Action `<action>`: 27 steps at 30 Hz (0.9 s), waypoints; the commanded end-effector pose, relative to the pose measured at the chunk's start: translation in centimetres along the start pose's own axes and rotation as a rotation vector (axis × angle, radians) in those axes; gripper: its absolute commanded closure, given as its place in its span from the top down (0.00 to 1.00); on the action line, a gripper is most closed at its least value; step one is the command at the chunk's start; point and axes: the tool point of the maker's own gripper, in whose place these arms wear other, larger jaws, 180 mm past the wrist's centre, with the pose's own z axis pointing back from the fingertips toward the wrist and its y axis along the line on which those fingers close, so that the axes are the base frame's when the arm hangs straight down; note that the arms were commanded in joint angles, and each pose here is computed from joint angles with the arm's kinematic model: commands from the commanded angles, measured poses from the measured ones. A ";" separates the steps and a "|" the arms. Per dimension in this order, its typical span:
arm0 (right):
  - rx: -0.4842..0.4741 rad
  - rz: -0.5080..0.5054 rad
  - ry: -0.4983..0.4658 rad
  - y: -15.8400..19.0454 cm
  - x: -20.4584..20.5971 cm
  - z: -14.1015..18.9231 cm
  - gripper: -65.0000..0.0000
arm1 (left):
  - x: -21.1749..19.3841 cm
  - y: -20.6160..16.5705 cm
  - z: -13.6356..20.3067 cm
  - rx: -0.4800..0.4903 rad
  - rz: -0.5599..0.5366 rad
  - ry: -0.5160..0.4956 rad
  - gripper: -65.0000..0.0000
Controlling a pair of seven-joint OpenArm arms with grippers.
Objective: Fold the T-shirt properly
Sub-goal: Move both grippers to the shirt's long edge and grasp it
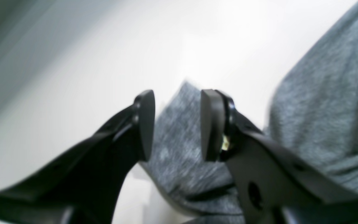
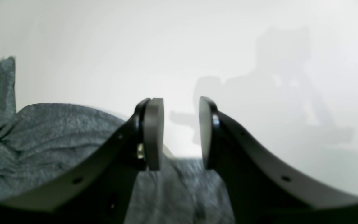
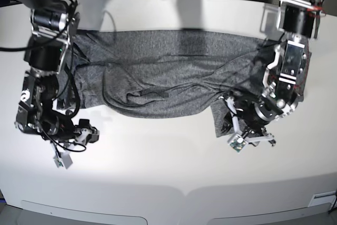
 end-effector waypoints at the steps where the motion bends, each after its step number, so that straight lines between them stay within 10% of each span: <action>1: -0.005 0.015 -0.085 -0.6 2.7 1.5 0.30 | 1.9 1.5 -0.5 0.019 0.032 -0.041 0.37; 7: -0.028 -0.009 -0.138 -2.1 3.0 3.3 0.30 | 2.1 0.1 -3.4 -0.102 0.274 0.063 0.42; 27: 0.030 -0.035 -0.156 -1.0 3.4 3.3 0.30 | -2.1 -0.8 -5.7 -0.041 0.308 0.135 0.36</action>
